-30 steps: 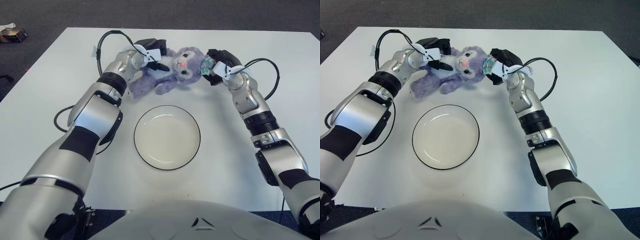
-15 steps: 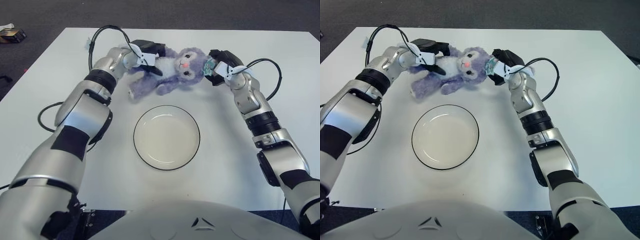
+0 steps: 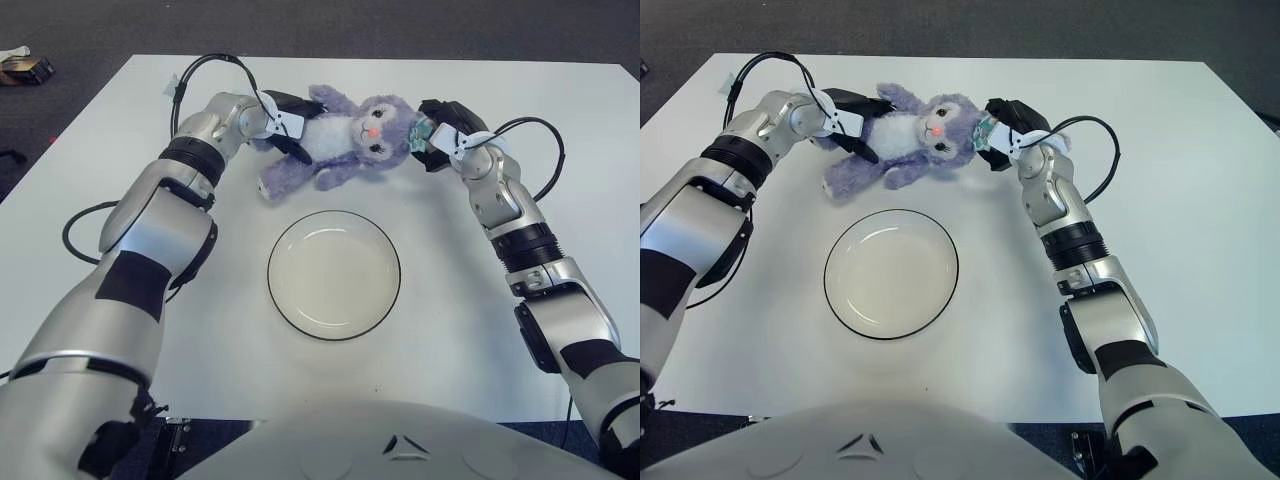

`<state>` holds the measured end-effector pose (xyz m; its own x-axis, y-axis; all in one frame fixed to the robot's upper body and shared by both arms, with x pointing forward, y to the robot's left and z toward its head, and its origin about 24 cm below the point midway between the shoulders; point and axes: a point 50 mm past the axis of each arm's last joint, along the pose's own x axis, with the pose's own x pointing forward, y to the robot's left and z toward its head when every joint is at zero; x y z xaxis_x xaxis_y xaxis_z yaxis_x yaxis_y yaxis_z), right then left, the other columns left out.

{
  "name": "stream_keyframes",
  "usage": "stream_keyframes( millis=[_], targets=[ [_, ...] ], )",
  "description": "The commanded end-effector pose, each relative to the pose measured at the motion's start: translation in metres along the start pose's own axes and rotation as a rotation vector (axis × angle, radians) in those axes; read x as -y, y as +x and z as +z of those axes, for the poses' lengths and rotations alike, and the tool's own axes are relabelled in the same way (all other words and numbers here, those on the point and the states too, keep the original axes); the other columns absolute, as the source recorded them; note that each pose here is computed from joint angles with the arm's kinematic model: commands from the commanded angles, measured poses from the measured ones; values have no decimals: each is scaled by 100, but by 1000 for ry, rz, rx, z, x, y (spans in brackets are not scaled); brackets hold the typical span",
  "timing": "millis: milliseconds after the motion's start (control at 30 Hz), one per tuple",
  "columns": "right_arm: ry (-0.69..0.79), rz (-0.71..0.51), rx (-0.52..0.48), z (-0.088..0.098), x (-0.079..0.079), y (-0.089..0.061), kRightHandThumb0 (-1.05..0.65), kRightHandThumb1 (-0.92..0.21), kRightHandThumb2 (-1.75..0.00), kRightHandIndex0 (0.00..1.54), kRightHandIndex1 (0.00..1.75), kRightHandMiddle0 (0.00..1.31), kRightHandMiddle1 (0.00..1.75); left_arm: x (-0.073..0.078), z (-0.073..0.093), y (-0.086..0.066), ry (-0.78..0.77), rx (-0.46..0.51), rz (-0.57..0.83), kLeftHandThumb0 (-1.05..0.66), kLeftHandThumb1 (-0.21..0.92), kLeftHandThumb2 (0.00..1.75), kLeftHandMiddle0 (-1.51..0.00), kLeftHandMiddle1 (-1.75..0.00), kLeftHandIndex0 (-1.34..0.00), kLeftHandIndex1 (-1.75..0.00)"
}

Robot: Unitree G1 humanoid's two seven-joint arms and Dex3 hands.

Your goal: Put the doll into the plate.

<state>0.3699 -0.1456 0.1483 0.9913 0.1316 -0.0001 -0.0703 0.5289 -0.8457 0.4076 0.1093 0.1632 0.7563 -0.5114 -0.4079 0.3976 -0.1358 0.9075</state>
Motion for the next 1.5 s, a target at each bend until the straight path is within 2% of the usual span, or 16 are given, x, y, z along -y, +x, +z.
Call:
stream_keyframes(
  millis=[0, 667, 767, 867, 900, 967, 1033, 1100, 1133, 1200, 1267, 1467],
  targets=[
    [-10, -28, -18, -6, 8, -2, 46, -33, -129, 60, 175, 69, 175, -2, -4, -4, -10, -8, -12, -78, 84, 0, -12, 0, -14, -6],
    [-12, -32, -36, -9, 9, -1, 47, -32, -130, 60, 175, 70, 175, -3, 1, -3, -35, 4, -50, -78, 81, 0, -8, 0, -13, -3],
    [-11, -34, -38, -10, 10, -1, 47, -32, -131, 60, 175, 70, 175, -1, 2, -1, -37, -12, -40, -76, 81, 0, -15, -2, -16, -4],
    [-10, -39, -41, -10, 11, -1, 47, -32, -131, 60, 175, 70, 175, 3, 4, 3, -31, -50, 3, -64, 81, 0, -35, -7, -32, -10],
    [-9, -40, -42, -10, 11, -1, 47, -32, -131, 60, 175, 70, 175, 4, 5, 4, -30, -60, 18, -60, 81, 0, -39, -13, -36, -16],
    [-9, -41, -43, -10, 11, -1, 47, -32, -131, 60, 175, 70, 175, 6, 5, 5, -30, -69, 32, -49, 81, 0, -42, -44, -41, -42],
    [-8, -45, -44, -10, 12, -1, 47, -32, -131, 61, 175, 70, 175, 8, 5, 6, -33, -78, 55, -46, 81, 0, -41, -58, -41, -54],
    [-6, -51, -47, -10, 12, -1, 47, -32, -131, 60, 175, 70, 175, 13, 5, 8, -37, -87, 87, -38, 81, 0, -31, -115, -35, -92],
    [-4, -54, -48, -11, 13, -1, 47, -32, -131, 60, 175, 70, 175, 15, 4, 8, -35, -90, 97, -36, 81, 0, -28, -132, -32, -104],
    [-3, -57, -49, -11, 13, -1, 47, -32, -131, 60, 175, 71, 175, 16, 4, 8, -32, -93, 105, -34, 81, 0, -26, -147, -30, -113],
    [0, -61, -51, -11, 13, -1, 47, -32, -131, 60, 175, 71, 175, 18, 3, 9, -30, -98, 108, -33, 80, 0, -25, -154, -29, -118],
    [6, -70, -54, -13, 14, -2, 47, -32, -131, 60, 175, 71, 175, 22, 1, 11, -31, -122, 104, -32, 81, 0, -28, -161, -27, -120]
  ],
)
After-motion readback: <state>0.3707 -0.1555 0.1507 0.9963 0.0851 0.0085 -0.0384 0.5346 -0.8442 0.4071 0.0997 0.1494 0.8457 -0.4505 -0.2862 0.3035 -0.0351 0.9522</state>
